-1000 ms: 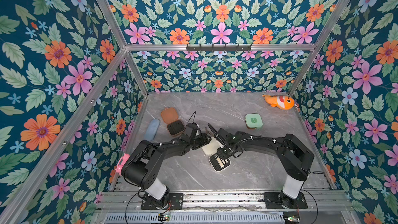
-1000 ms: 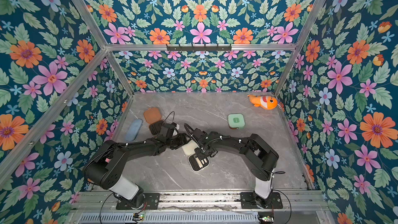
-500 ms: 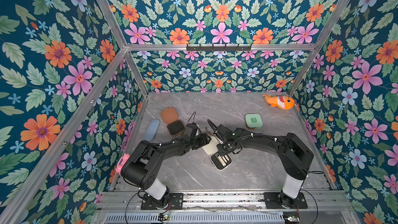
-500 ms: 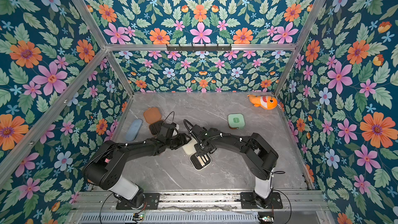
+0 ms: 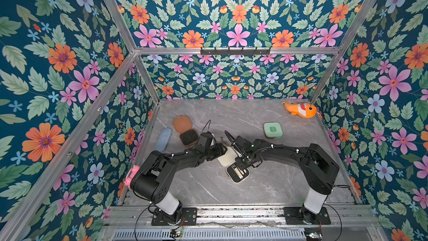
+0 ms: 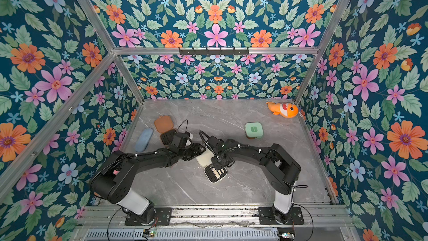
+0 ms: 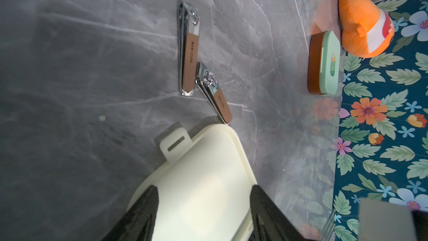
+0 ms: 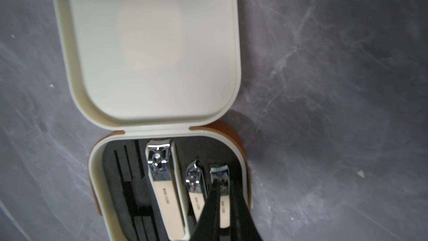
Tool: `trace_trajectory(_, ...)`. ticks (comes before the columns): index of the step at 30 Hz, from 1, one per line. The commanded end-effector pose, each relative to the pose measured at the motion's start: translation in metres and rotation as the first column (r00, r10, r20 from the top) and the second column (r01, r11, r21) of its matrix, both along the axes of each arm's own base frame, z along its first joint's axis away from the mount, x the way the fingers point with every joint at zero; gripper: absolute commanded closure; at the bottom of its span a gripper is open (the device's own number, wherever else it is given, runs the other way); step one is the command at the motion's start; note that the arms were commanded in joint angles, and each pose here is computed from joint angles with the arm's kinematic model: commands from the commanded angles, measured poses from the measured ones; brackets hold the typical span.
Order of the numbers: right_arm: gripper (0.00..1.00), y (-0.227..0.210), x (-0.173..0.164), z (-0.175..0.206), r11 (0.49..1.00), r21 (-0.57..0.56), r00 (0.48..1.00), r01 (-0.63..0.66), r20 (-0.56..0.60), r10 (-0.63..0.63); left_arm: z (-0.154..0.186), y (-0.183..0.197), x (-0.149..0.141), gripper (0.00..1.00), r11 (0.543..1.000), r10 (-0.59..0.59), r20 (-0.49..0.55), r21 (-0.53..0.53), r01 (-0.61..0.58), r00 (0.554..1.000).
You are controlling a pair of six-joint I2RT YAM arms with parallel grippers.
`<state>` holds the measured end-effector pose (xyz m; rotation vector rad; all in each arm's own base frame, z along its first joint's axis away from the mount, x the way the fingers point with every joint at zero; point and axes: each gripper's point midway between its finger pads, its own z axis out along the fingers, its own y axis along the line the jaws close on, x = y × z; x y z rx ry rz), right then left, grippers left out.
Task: Organize nail clipper sets
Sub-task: Place the nail clipper in the storage box, then adjust the nail clipper in the storage box.
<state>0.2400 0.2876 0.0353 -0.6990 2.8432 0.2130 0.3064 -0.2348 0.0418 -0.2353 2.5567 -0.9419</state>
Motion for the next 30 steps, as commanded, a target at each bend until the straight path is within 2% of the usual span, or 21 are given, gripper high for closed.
trace_trajectory(1, 0.88, 0.000, -0.002, -0.005, 1.000, 0.004, 1.000, 0.013, -0.013, -0.013, -0.011, 0.007, -0.007, 0.34, 0.999, 0.003, -0.040, 0.045, -0.002, 0.999)
trace_trajectory(7, 0.90, -0.003, -0.004, -0.008, 1.000, -0.004, 1.000, 0.023, -0.016, -0.023, -0.011, 0.007, -0.007, 0.34, 0.999, 0.002, -0.040, 0.045, -0.001, 0.999)
trace_trajectory(11, 0.90, -0.004, 0.001, 0.005, 0.999, -0.007, 0.999, 0.035, 0.015, -0.035, -0.010, 0.007, -0.006, 0.34, 0.999, 0.001, -0.037, 0.046, 0.000, 0.999)
trace_trajectory(18, 0.88, 0.011, 0.002, 0.029, 0.998, 0.060, 1.000, 0.007, 0.027, -0.008, -0.009, 0.007, -0.006, 0.34, 0.999, 0.003, -0.035, 0.047, -0.002, 0.999)
trace_trajectory(30, 0.89, 0.017, -0.006, 0.011, 0.999, 0.048, 1.000, -0.002, -0.016, 0.003, -0.008, 0.008, -0.007, 0.34, 0.999, 0.002, -0.036, 0.048, 0.000, 0.999)
